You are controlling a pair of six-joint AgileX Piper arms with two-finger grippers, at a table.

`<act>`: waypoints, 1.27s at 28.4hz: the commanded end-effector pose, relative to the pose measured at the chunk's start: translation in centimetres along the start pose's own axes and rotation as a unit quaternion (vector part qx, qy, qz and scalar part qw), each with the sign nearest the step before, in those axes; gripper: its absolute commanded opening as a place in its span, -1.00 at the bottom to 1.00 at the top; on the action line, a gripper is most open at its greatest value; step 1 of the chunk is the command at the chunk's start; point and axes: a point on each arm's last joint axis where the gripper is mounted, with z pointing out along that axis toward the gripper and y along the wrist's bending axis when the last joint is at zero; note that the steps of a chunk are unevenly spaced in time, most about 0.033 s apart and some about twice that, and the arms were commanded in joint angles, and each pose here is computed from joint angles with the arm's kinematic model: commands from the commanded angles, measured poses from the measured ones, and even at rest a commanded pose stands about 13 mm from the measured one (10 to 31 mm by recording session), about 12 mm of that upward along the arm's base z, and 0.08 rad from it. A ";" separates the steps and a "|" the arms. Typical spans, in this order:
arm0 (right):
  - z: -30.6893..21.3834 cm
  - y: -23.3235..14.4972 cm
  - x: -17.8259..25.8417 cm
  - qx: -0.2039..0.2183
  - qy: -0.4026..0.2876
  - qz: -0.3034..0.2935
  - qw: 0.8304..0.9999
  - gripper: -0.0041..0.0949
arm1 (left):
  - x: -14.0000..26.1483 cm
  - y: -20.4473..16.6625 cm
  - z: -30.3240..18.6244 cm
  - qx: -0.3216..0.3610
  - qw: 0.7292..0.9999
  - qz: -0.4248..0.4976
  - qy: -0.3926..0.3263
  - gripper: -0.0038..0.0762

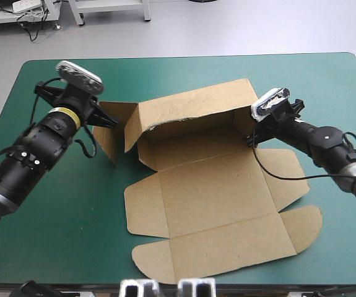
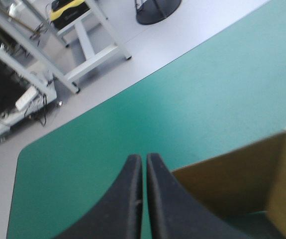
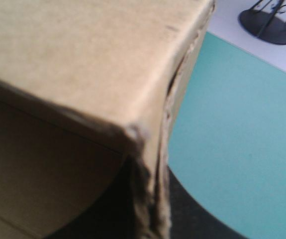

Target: Fold the box

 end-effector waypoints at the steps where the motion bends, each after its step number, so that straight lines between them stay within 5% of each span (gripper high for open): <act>1: -2.2 -1.1 -1.0 -0.080 0.004 0.001 0.997 -0.97 | -0.2 3.6 -0.9 -0.032 0.996 -0.075 -0.029 -0.87; 4: -4.2 -2.5 -2.2 -0.143 0.044 0.025 0.988 -0.97 | 1.4 5.6 -0.7 -0.046 0.993 -0.104 0.015 -0.87; 7: -6.1 -3.2 -4.2 -0.163 0.086 0.009 0.983 -0.97 | 2.5 6.2 -0.7 -0.042 0.991 -0.114 0.058 -0.87; 15: -7.3 -5.6 -4.9 -0.089 0.225 0.053 0.969 -0.97 | 3.2 6.5 -0.8 -0.034 0.988 -0.124 0.085 -0.87; 22: -2.3 -6.6 -2.1 -0.141 0.286 0.119 0.940 -0.97 | 3.4 6.4 -0.8 -0.030 0.987 -0.129 0.092 -0.87; 30: 2.6 -8.8 -2.7 -0.144 0.277 0.112 0.943 -0.94 | 3.6 6.1 -0.8 -0.016 0.983 -0.150 0.103 -0.87; 33: 3.6 -9.5 -3.2 -0.144 0.269 0.107 0.946 -0.70 | 3.4 5.9 -0.8 -0.005 0.981 -0.168 0.099 -0.87; 36: 3.6 -9.7 -4.4 -0.149 0.242 0.113 0.952 -0.18 | 3.4 5.8 -0.8 -0.001 0.980 -0.174 0.098 -0.87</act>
